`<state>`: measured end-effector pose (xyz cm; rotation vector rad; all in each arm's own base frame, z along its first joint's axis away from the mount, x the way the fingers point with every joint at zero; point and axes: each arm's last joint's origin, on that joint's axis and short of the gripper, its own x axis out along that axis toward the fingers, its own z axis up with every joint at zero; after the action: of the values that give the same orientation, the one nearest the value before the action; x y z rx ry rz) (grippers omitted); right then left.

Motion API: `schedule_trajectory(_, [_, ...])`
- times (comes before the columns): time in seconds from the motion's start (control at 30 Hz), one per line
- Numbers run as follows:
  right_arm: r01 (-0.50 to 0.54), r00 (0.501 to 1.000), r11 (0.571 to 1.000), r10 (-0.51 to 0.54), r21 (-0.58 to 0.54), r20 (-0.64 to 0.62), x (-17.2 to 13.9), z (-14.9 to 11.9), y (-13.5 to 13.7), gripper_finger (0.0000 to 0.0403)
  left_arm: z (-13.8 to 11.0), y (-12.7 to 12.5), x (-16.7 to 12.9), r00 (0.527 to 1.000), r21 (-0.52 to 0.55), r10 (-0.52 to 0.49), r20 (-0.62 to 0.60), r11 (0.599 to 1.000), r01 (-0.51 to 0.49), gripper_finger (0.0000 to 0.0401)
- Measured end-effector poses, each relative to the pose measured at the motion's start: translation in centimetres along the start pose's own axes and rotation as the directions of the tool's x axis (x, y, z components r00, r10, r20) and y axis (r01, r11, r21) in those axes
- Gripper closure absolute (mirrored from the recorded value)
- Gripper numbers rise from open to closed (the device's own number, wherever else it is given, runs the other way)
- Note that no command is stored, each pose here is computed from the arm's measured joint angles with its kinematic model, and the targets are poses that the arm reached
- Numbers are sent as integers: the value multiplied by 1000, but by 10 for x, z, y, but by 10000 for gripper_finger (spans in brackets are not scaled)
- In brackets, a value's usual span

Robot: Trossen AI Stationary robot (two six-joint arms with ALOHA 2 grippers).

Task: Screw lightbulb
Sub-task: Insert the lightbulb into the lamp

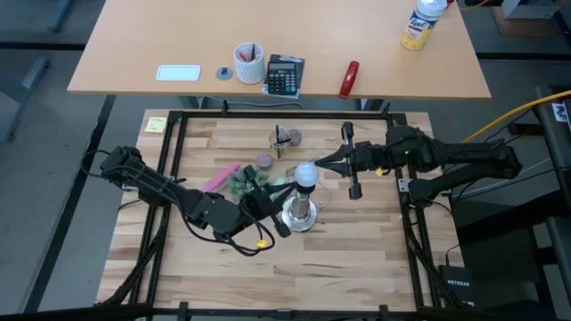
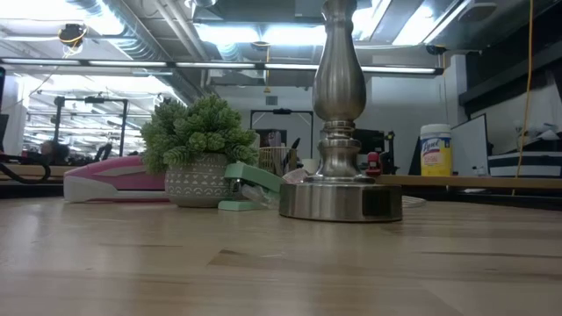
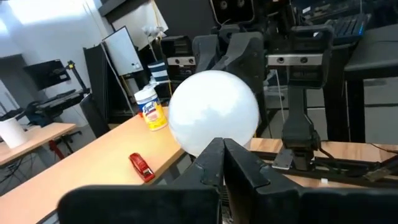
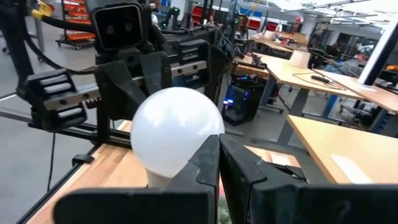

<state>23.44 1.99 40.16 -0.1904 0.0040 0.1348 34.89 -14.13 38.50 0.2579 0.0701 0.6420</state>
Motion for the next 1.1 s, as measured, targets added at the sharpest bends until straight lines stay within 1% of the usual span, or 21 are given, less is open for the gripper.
schedule_trajectory(0.1, [-22,1000,1000,22,2,1,0,0,1,386,0,1,1,1000,0,7,-2,1000,-7,400])
schedule_trajectory(0.4, [-32,999,999,32,6,-1,0,0,1,386,-1,3,5,1000,-1,27,-7,1000,-27,400])
schedule_trajectory(0.6, [-36,999,999,36,7,-5,-2,0,1,386,-2,7,9,998,-3,64,-18,998,-64,400])
schedule_trajectory(0.7, [-49,999,999,49,8,-8,-4,0,2,386,-2,8,9,994,-3,104,-30,995,-105,400])
schedule_trajectory(0.8, [-62,998,998,62,8,-9,-5,1,2,386,-2,9,10,993,-3,113,-32,994,-113,400])
schedule_trajectory(0.97, [-137,991,991,137,12,-7,-5,-1,5,386,-3,11,14,992,-19,122,-34,992,-123,400])
schedule_trajectory(1.1, [-152,988,988,152,14,-3,-5,0,5,386,-5,13,18,991,-21,131,-42,991,-132,400])
